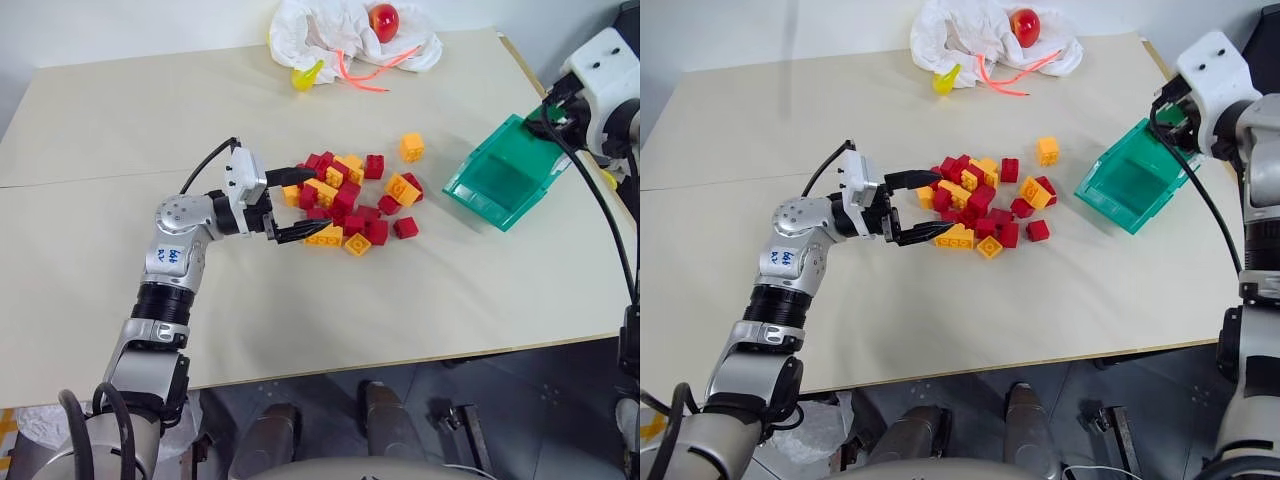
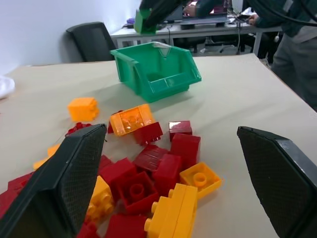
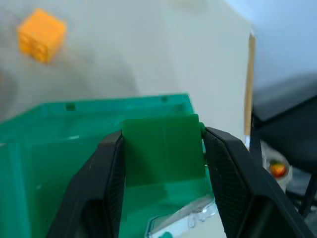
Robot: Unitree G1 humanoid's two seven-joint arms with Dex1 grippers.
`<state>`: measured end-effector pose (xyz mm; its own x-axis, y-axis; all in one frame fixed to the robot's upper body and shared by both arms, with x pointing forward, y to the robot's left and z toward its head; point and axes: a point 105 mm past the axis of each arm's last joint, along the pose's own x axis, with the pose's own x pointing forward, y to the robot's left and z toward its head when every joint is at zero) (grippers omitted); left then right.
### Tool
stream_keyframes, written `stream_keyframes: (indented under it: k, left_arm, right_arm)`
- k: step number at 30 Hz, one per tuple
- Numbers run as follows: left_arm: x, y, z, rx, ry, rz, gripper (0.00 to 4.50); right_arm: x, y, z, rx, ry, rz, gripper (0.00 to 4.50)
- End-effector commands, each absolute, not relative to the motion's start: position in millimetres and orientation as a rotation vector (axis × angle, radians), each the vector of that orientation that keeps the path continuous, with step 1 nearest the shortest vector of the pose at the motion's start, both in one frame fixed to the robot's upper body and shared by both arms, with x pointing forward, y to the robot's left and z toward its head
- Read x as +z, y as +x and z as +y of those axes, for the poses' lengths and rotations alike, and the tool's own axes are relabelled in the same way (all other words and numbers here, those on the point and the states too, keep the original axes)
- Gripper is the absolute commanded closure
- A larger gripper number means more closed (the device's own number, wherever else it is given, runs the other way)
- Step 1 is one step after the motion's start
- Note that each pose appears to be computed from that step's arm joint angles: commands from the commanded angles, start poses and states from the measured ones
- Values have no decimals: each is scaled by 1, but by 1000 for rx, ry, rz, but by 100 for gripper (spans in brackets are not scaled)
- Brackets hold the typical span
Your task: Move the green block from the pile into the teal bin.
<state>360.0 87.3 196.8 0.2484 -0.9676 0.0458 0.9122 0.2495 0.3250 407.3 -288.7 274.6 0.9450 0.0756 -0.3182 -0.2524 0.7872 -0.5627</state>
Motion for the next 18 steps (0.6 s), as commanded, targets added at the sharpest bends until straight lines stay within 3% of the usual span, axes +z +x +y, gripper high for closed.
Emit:
stream_keyframes:
  k: [1,4,5,11,18]
  left_arm:
    - [207,360,85,-1319,286,-288,0]
    - [209,361,80,-1336,304,-279,0]
    - [210,361,79,-1344,313,-272,0]
    - [220,363,73,-1354,289,-291,0]
    - [224,363,85,-1317,214,-286,0]
  right_arm:
    - [276,411,-294,135,-671,274,252]
    - [272,414,-291,145,-649,282,252]
    - [270,414,-291,150,-650,290,180]
    - [270,412,-288,172,-652,290,2]
    - [273,404,-281,236,-663,290,2]
